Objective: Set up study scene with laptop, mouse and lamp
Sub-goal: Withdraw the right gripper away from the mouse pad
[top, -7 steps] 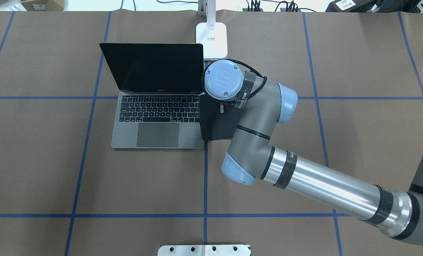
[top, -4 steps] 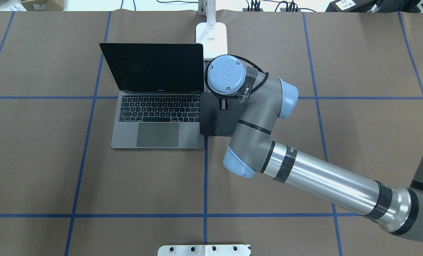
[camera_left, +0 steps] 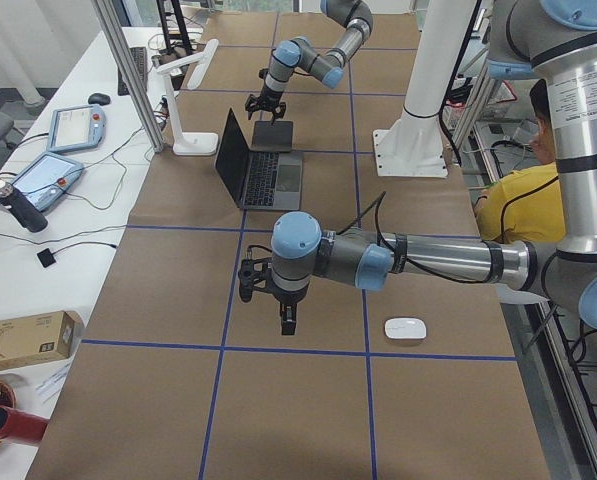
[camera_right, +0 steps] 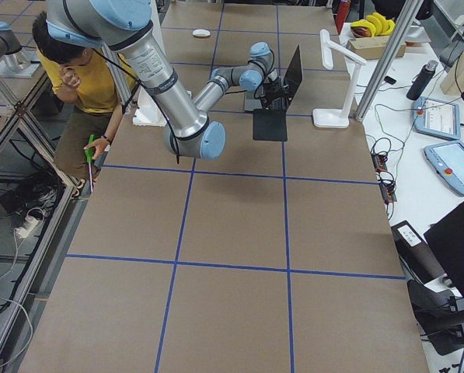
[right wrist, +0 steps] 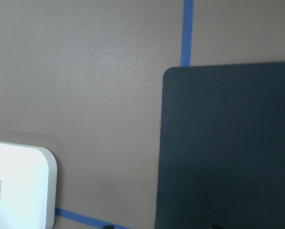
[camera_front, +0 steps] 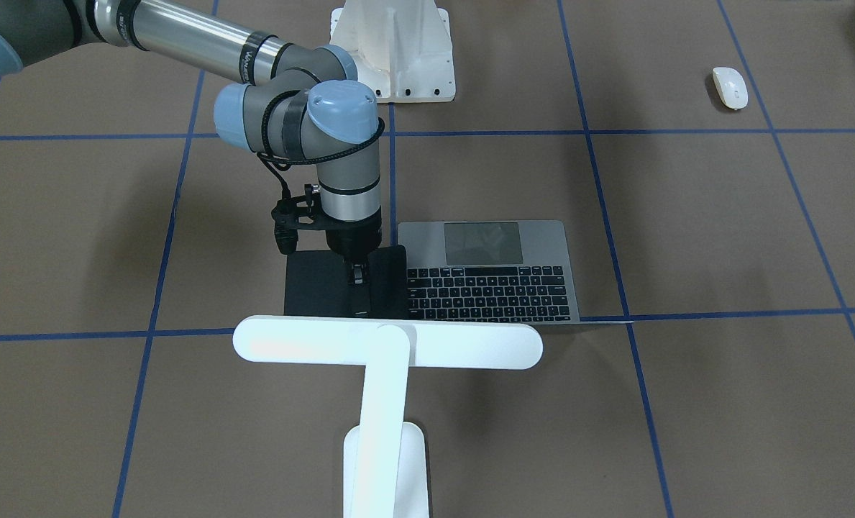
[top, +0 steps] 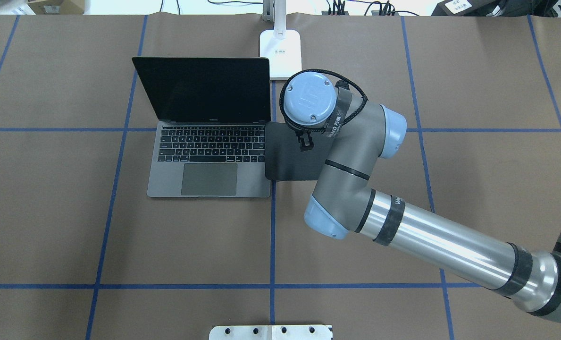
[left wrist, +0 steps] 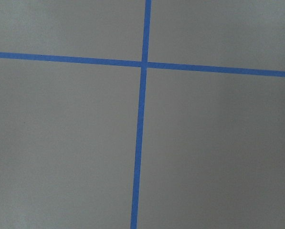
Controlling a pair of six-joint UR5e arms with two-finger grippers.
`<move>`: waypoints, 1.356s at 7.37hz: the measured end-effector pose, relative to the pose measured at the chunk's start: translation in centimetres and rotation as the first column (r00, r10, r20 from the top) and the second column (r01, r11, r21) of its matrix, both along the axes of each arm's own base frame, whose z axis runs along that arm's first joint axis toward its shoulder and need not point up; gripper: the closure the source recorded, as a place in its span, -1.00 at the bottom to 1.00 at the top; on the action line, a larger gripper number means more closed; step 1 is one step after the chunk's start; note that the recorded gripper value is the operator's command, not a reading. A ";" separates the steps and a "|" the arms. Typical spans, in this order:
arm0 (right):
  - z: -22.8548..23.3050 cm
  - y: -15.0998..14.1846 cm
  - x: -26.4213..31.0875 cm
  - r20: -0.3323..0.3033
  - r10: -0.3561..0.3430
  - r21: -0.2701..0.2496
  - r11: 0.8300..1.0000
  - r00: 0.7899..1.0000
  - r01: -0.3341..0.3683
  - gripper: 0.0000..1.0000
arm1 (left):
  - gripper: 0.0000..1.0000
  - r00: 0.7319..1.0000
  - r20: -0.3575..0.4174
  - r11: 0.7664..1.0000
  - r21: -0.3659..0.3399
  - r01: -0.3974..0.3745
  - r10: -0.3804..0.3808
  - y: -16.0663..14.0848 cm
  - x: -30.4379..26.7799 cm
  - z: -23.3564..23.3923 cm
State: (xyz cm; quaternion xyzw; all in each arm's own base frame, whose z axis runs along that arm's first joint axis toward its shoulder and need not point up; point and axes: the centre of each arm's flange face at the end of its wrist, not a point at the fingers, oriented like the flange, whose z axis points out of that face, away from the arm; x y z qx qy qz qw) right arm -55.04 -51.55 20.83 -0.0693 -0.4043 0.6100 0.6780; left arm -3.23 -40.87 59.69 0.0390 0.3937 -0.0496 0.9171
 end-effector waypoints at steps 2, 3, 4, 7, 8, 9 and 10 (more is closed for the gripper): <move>2.3 2.1 4.7 -0.121 -0.186 0.135 0.970 0.975 0.202 -1.00 | -1.00 1.000 -0.002 1.000 0.025 -0.001 0.001 -0.8 0.1 -1.0; 3.2 2.9 7.9 -0.201 -0.288 0.190 0.926 0.936 0.326 -1.00 | -1.00 1.000 -0.004 0.999 0.035 -0.003 0.003 -1.2 0.2 -1.5; 4.2 3.3 11.8 -0.277 -0.395 0.229 0.858 0.876 0.459 -1.00 | -1.00 1.000 -0.007 0.999 0.042 -0.006 0.006 -1.3 0.2 -1.7; 11.5 5.0 24.9 -0.436 -0.581 0.252 0.655 0.687 0.713 -1.00 | -1.00 1.000 -0.014 0.998 0.067 -0.012 0.013 -0.9 0.2 -2.2; 15.0 5.6 30.3 -0.494 -0.624 0.243 0.568 0.605 0.786 -1.00 | -1.00 1.000 -0.019 0.996 0.091 -0.013 0.014 -0.4 0.3 -3.1; 18.7 6.1 35.8 -0.540 -0.663 0.232 0.475 0.519 0.849 -1.00 | -1.00 0.998 -0.053 0.994 0.108 -0.021 0.027 0.1 0.7 -4.1; 22.9 6.6 42.2 -0.579 -0.695 0.225 0.367 0.427 0.903 -1.00 | -1.00 0.992 -0.114 0.993 0.116 -0.032 0.045 0.5 1.2 -5.5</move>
